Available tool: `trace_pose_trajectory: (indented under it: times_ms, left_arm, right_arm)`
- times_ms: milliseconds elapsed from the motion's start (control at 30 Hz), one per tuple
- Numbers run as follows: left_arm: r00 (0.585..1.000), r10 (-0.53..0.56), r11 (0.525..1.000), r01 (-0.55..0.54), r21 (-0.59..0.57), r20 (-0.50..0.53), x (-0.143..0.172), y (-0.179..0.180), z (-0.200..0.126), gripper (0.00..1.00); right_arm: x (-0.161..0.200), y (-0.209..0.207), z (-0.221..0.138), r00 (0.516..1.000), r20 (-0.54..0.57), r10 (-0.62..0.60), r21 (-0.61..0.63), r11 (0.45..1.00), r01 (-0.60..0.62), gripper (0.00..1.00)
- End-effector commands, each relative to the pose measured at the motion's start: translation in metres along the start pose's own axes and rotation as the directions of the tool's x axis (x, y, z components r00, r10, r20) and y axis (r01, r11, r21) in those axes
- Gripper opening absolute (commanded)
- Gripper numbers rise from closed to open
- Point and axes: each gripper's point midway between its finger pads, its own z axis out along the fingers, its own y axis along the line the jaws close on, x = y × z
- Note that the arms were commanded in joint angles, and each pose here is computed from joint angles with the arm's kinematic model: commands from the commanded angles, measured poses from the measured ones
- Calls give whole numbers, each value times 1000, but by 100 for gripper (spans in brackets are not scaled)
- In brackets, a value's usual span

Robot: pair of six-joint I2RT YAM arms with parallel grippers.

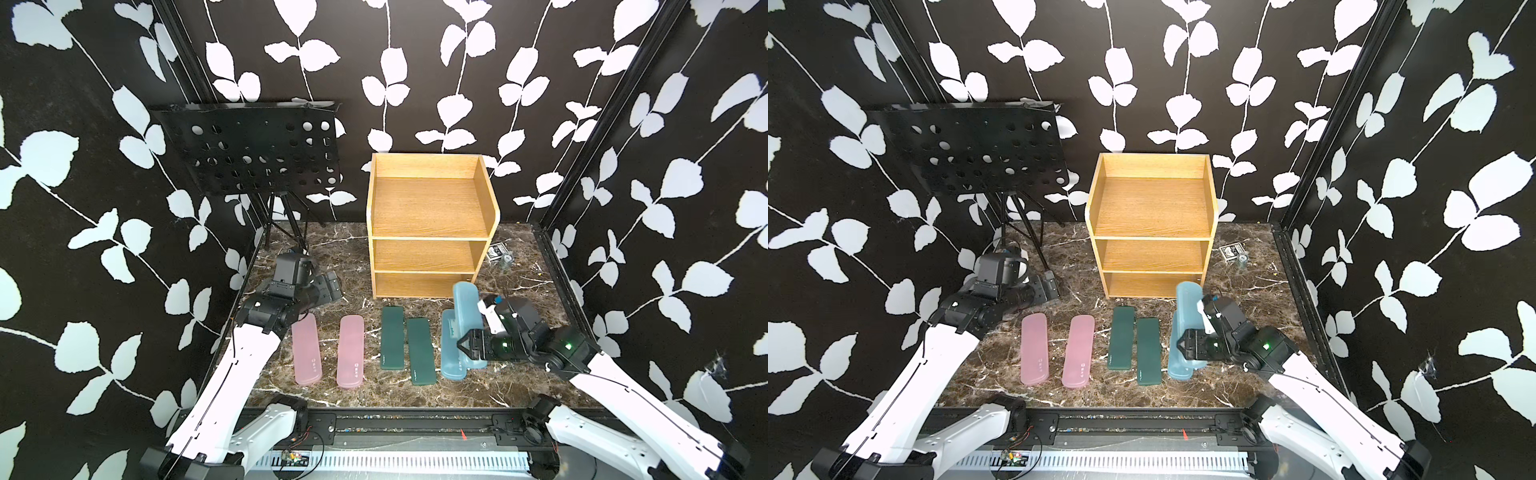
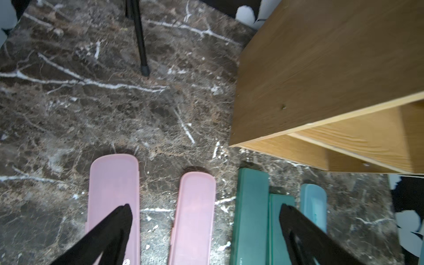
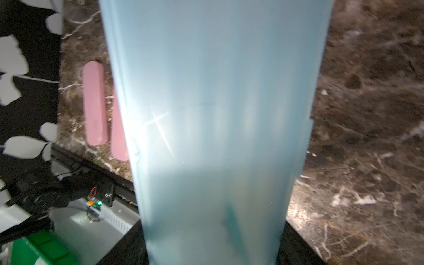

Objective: Place the pencil cases on the shelf according to color
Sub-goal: Pick up the pencil case from the center of the board, then place the pencil case on the shelf.

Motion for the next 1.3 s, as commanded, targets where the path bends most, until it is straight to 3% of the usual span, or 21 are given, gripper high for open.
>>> trace_pose_trajectory:
  times_ms: [0,133,300,467,633,733,1000,1267]
  left_arm:
    - [999,24,998,-25,62,26,-5,-13,-22,99]
    - [996,56,986,-66,151,72,-16,-31,-32,99]
    - [988,35,924,-89,373,151,-52,-85,-47,99]
    - [986,98,952,-132,277,134,-68,-81,-41,99]
    - [990,48,944,-88,318,132,-61,-83,-27,99]
    - [989,74,941,-110,321,125,-58,-83,-24,99]
    - [985,153,948,-171,268,84,-45,-72,-20,99]
    - [981,191,944,-193,266,35,-26,-65,-10,99]
  right_arm:
    - [-34,58,-29,986,104,-128,-144,979,143,45]
    - [-69,88,-53,963,199,-184,-157,964,217,44]
    - [-132,103,-89,903,350,-251,6,964,265,43]
    - [-189,107,-97,850,379,-365,214,929,303,48]
    - [-235,88,-102,870,364,-332,347,916,204,46]
    - [-258,78,-101,875,358,-325,399,901,171,46]
    - [-294,49,-87,889,334,-312,489,864,119,47]
    - [-315,41,-67,893,355,-276,447,889,97,52]
